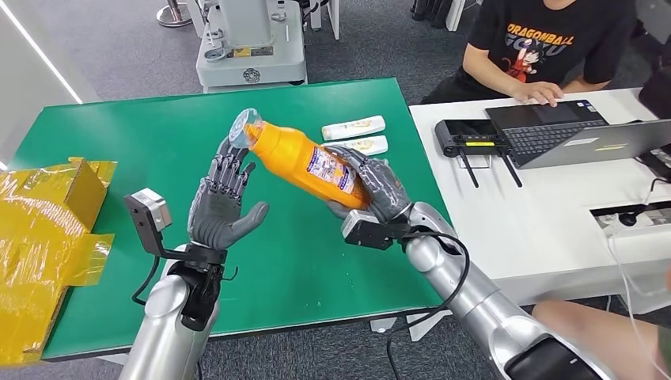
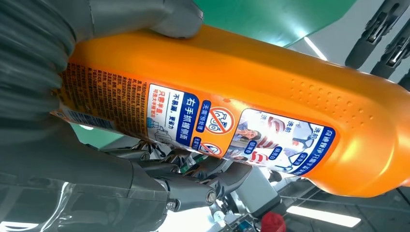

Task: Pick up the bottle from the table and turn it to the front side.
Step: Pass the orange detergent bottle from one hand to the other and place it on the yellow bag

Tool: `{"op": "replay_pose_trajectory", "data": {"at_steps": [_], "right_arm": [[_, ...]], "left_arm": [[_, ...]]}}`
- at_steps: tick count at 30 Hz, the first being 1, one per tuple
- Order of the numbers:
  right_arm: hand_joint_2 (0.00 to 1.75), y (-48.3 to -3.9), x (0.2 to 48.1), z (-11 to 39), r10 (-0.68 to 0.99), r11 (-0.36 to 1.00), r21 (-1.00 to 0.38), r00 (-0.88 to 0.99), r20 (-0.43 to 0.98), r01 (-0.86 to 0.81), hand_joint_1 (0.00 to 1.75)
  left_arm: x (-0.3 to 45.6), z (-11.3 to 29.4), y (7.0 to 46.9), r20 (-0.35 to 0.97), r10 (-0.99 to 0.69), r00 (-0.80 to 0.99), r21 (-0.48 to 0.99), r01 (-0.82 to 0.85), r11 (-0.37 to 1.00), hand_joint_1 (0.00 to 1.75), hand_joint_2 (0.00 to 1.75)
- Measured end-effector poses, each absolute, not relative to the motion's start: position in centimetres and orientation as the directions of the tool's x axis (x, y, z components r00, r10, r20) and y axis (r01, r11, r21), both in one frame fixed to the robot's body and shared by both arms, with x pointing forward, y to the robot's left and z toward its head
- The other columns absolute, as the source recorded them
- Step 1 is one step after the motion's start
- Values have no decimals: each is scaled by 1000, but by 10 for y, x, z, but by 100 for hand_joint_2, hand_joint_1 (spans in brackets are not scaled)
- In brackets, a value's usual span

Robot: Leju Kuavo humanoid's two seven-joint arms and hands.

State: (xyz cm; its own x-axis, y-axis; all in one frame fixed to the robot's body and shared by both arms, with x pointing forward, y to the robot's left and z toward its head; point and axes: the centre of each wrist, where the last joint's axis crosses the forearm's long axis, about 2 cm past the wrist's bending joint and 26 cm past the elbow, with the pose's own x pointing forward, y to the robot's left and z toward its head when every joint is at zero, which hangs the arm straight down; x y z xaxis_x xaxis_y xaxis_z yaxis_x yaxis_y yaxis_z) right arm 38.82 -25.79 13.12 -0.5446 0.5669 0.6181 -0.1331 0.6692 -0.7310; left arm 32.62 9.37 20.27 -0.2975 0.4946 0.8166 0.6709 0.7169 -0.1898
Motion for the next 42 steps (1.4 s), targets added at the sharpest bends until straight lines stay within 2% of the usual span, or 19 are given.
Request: {"op": "replay_pose_trajectory", "data": {"at_steps": [18,33,42], "right_arm": [[175,-184,400,160,431,701,-678,-625,651,-222,175],[175,-154,393,150,372,714,-627,-590,717,-311,175],[175,-152,386,135,381,702,-625,-562,734,-341,175]], "left_arm": [[335,192,88,870,386,-307,-159,566,809,0,175],[337,187,92,870,384,-308,-179,529,830,0,175],[337,185,95,873,379,-307,-179,521,835,0,175]]}}
